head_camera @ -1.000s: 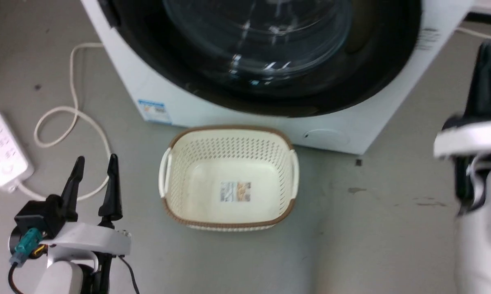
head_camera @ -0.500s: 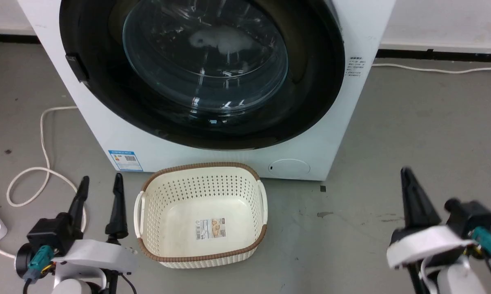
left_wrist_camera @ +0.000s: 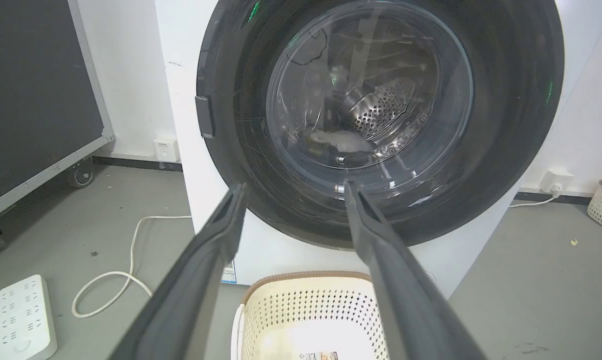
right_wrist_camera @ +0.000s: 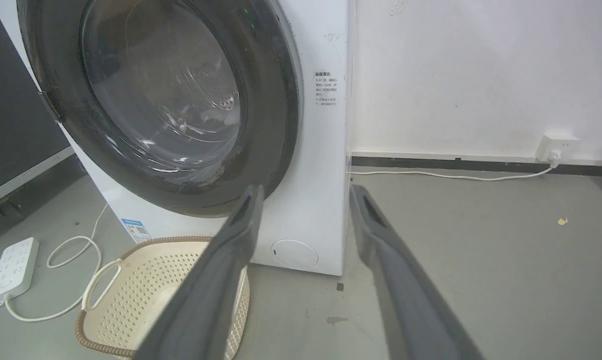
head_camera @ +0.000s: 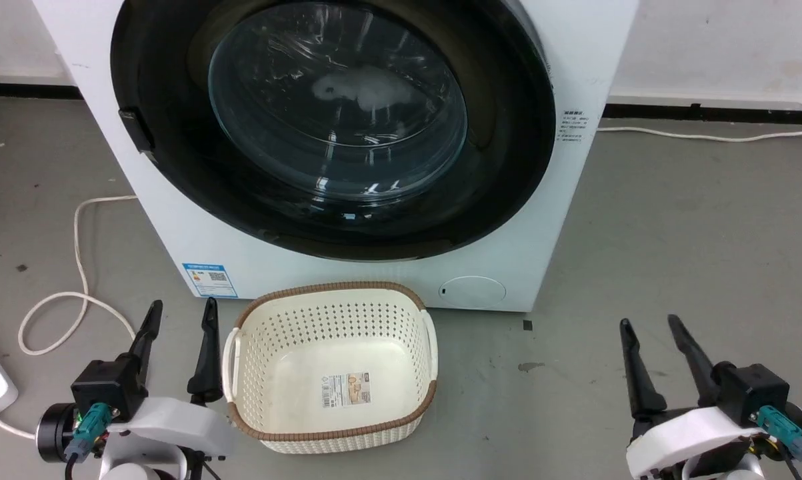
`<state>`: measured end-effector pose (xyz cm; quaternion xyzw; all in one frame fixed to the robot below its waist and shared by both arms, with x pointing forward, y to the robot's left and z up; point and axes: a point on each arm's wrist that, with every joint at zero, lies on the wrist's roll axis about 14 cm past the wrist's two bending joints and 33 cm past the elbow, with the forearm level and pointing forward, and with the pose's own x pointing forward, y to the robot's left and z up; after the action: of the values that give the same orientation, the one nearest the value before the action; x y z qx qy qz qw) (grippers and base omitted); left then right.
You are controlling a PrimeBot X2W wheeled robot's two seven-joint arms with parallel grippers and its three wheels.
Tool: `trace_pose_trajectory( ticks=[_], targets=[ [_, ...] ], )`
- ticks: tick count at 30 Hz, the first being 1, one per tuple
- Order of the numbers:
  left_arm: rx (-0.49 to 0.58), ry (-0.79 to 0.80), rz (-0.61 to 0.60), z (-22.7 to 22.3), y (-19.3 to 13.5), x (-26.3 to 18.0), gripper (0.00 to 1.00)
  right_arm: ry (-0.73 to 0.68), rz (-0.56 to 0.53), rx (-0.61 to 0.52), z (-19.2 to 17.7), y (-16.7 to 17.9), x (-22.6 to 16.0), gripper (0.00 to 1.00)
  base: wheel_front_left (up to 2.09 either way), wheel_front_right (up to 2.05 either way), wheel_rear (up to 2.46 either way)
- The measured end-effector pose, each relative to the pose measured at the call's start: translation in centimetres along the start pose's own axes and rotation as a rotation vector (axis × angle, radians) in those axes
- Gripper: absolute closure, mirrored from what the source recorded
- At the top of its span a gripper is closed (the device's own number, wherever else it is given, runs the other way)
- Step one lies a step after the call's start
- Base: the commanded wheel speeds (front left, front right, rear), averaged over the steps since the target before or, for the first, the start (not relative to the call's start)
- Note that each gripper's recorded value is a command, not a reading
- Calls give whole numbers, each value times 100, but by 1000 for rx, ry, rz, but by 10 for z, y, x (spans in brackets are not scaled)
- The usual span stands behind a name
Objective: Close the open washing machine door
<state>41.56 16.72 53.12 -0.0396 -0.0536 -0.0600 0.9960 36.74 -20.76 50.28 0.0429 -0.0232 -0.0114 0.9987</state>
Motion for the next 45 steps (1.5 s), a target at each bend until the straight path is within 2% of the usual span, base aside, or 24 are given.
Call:
trace_pose_trajectory(
  ticks=[23,24,45],
  targets=[
    [-20,66,15,-9,2,-4,0,-9,-1,27,0,1,-3,0,0,0,0],
    [-22,67,15,-9,2,-4,100,-8,-1,27,0,1,-3,100,0,0,0],
    [-7,60,25,-5,2,-6,100,-2,20,16,3,7,1,100,0,0,0]
  ],
)
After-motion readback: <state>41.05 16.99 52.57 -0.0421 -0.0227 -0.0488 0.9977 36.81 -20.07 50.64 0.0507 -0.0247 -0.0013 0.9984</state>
